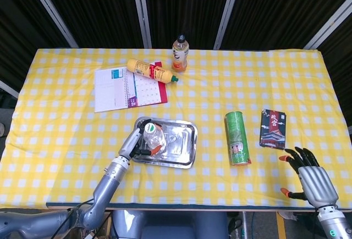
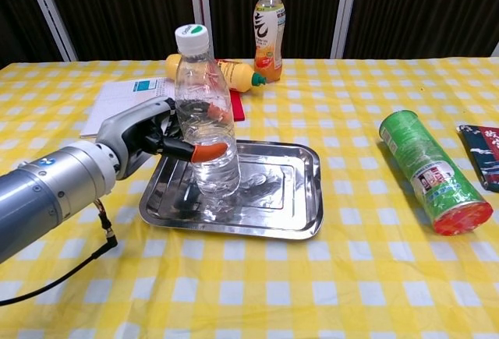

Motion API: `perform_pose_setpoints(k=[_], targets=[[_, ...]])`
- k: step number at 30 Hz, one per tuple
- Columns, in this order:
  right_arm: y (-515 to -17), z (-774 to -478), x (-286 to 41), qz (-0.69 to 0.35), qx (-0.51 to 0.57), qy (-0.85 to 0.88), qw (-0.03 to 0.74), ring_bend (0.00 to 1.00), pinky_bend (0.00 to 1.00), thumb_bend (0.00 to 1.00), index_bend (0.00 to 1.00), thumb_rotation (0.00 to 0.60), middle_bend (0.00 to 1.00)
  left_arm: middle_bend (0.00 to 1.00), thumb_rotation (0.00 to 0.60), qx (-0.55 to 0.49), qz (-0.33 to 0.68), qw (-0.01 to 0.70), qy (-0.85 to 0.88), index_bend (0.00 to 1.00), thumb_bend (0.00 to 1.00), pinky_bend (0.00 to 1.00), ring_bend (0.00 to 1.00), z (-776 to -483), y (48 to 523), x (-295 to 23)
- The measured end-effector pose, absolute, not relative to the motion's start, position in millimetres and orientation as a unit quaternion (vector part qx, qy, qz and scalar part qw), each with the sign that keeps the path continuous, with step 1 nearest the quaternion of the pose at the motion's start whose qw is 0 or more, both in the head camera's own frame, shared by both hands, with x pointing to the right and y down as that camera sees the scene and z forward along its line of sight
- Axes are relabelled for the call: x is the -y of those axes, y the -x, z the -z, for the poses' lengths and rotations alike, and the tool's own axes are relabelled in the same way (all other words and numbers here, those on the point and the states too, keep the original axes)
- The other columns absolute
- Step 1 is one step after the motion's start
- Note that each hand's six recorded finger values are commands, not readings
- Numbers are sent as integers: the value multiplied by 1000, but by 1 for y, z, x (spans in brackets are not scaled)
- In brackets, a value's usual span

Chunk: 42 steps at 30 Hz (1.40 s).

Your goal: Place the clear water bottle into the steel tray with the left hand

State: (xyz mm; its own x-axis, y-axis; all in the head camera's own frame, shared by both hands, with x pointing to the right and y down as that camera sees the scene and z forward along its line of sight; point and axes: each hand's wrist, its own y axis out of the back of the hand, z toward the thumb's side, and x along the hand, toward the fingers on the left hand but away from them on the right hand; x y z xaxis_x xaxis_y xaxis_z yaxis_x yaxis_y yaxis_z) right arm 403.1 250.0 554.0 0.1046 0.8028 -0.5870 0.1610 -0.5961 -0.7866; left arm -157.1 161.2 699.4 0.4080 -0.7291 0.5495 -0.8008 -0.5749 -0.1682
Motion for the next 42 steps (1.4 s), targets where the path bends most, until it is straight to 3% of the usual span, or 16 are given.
perform_pose_setpoints(k=[8, 13, 18, 32, 38, 42], targets=[[-404, -553, -250, -568, 352, 690, 279, 42, 19, 158, 273, 600, 149, 187, 600, 450, -313, 54, -835, 541, 504, 0, 0, -719, 157, -166], [-403, -553, -250, -567, 351, 691, 280, 42, 19, 158, 273, 600, 149, 108, 600, 450, -312, 38, -836, 274, 439, 0, 0, -718, 156, -166], [-401, -554, -251, -566, 348, 692, 281, 42, 19, 157, 273, 600, 149, 60, 600, 446, -305, 17, -842, 155, 366, 0, 0, -711, 153, -165], [-399, -554, -251, -568, 349, 690, 282, 42, 19, 158, 273, 600, 149, 21, 600, 463, -295, -41, -835, 95, 326, 0, 0, -676, 180, -155], [-401, -550, -251, -570, 354, 685, 284, 42, 19, 158, 273, 600, 149, 34, 600, 481, -338, -115, -801, 109, 328, 0, 0, -640, 240, -145], [-402, -549, -253, -572, 354, 685, 279, 42, 19, 158, 273, 600, 149, 37, 600, 483, -417, -211, -740, 119, 334, 0, 0, -607, 311, -141]])
